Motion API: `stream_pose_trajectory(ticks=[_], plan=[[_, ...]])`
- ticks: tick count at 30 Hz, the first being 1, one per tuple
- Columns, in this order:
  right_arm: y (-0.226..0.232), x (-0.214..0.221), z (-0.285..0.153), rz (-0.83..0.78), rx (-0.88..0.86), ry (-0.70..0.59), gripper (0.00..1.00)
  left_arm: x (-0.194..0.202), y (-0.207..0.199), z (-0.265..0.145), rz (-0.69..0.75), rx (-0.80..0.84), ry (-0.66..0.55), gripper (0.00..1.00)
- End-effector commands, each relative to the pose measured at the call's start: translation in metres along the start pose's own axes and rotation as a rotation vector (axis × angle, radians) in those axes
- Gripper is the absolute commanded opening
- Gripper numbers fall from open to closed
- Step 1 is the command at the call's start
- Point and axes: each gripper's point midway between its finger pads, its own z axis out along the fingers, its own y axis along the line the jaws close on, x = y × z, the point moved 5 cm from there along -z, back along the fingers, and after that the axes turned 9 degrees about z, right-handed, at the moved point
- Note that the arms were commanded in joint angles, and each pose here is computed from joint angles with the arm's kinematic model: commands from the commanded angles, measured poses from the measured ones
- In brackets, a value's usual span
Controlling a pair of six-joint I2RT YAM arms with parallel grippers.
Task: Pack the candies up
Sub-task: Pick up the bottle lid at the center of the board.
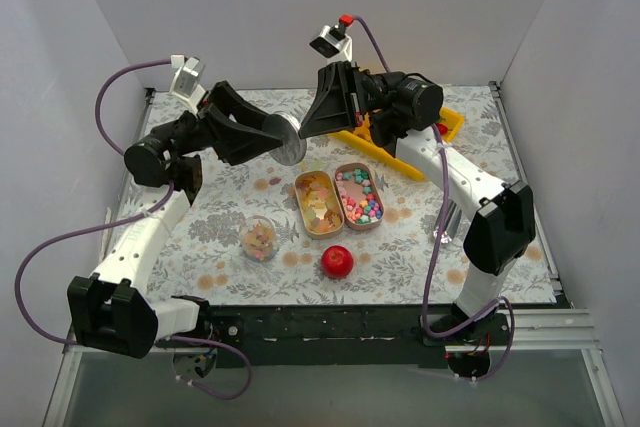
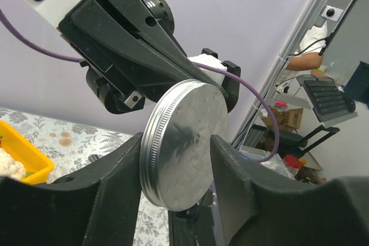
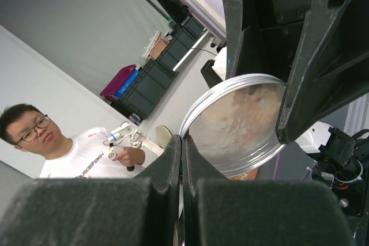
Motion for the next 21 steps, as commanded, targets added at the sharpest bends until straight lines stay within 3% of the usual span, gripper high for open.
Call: stream_pose_trajectory(ticks=[1,8,11,14,16,19,20,21], plan=[[0.035,0.024,-0.003,-0.204,-0.145,0.094,0.01,0.002,-0.031,-0.004,-0.202,0.067,0.042,0.44],[0.029,0.024,-0.004,-0.180,-0.104,0.116,0.01,0.008,-0.038,-0.007,-0.206,0.070,0.067,0.31],[0.022,0.025,-0.005,-0.165,-0.074,0.115,0.01,0.009,-0.036,-0.007,-0.211,0.064,0.073,0.20],[0.007,0.024,-0.008,-0.128,-0.030,0.097,0.01,0.009,-0.036,-0.007,-0.210,0.063,0.074,0.03],[0.007,0.025,-0.009,-0.120,-0.017,0.079,0.02,0.010,-0.035,-0.007,-0.215,0.058,0.080,0.00],[-0.005,0.021,-0.014,-0.118,0.028,0.047,0.17,0.011,-0.035,-0.008,-0.218,0.053,0.083,0.00],[-0.010,0.018,-0.017,-0.148,0.043,0.031,0.33,0.011,-0.036,-0.008,-0.213,0.054,0.082,0.00],[-0.014,0.017,-0.020,-0.115,0.065,0.007,0.42,0.012,-0.035,-0.008,-0.226,0.047,0.087,0.00]])
